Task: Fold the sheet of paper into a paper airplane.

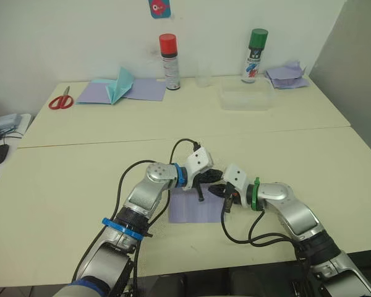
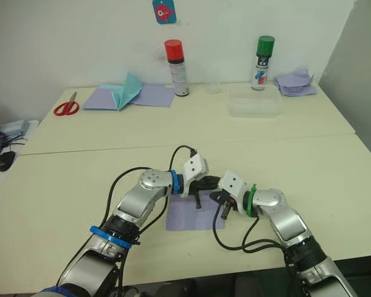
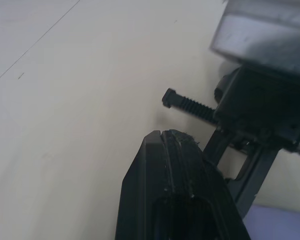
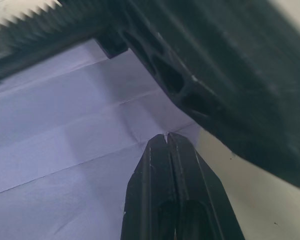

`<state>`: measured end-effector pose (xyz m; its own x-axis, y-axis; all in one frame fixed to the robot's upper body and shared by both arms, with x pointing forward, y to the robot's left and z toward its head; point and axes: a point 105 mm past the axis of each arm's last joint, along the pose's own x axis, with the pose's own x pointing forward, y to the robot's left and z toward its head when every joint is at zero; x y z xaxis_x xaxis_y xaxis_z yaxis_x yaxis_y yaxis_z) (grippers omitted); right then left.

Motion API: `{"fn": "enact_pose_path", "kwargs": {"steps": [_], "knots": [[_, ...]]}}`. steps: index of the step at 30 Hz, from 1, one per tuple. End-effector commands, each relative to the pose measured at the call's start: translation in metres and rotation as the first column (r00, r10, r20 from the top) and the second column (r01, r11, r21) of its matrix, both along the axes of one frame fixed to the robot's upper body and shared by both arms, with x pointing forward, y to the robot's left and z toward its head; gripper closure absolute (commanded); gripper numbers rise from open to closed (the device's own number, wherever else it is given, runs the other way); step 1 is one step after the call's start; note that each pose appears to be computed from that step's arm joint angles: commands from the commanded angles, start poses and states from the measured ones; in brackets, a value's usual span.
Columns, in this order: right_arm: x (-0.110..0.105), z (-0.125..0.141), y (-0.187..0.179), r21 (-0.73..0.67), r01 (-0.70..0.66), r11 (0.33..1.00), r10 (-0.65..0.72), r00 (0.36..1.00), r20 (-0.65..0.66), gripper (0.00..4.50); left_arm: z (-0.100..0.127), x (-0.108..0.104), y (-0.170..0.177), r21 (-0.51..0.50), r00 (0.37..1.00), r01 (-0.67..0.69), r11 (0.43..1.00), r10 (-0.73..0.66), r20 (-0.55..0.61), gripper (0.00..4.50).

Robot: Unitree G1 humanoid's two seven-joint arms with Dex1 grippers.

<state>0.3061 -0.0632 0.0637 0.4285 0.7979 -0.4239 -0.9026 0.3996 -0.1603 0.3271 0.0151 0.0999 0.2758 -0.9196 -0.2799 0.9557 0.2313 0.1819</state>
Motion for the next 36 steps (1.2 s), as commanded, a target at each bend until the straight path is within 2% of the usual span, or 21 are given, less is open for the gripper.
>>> {"fn": "enact_pose_path", "kwargs": {"steps": [1,14,21,24,30,33,36], "knots": [[-0.003,-0.017,-0.009,-0.062,0.023,0.998,-0.026,0.999,-0.048,4.47,-0.017,-0.001,0.002,0.078,1.000,-0.017,0.997,0.016,0.019,4.50],[-0.005,-0.018,-0.011,-0.065,0.028,0.998,-0.031,0.998,-0.054,4.47,-0.052,0.005,0.033,0.229,0.993,-0.117,0.966,0.118,0.009,4.50],[-0.007,-0.018,-0.009,-0.066,0.022,0.998,-0.025,0.998,-0.058,4.47,-0.065,0.032,0.065,0.329,0.962,-0.272,0.904,0.263,0.071,4.50],[-0.007,-0.019,-0.009,-0.066,0.022,0.998,-0.026,0.998,-0.061,4.47,-0.063,0.041,0.081,0.338,0.944,-0.328,0.882,0.317,0.089,4.50],[-0.007,-0.019,-0.007,-0.062,0.021,0.998,-0.025,0.998,-0.063,4.47,-0.056,0.044,0.099,0.337,0.929,-0.370,0.866,0.356,0.103,4.50],[-0.006,-0.020,-0.004,-0.058,0.020,0.998,-0.024,0.998,-0.063,4.47,-0.042,0.048,0.103,0.286,0.919,-0.395,0.873,0.373,0.129,4.50],[-0.004,-0.020,-0.002,-0.055,0.018,0.998,-0.022,0.998,-0.063,4.47,-0.025,0.049,0.099,0.184,0.914,-0.402,0.897,0.383,0.130,4.50]]}}
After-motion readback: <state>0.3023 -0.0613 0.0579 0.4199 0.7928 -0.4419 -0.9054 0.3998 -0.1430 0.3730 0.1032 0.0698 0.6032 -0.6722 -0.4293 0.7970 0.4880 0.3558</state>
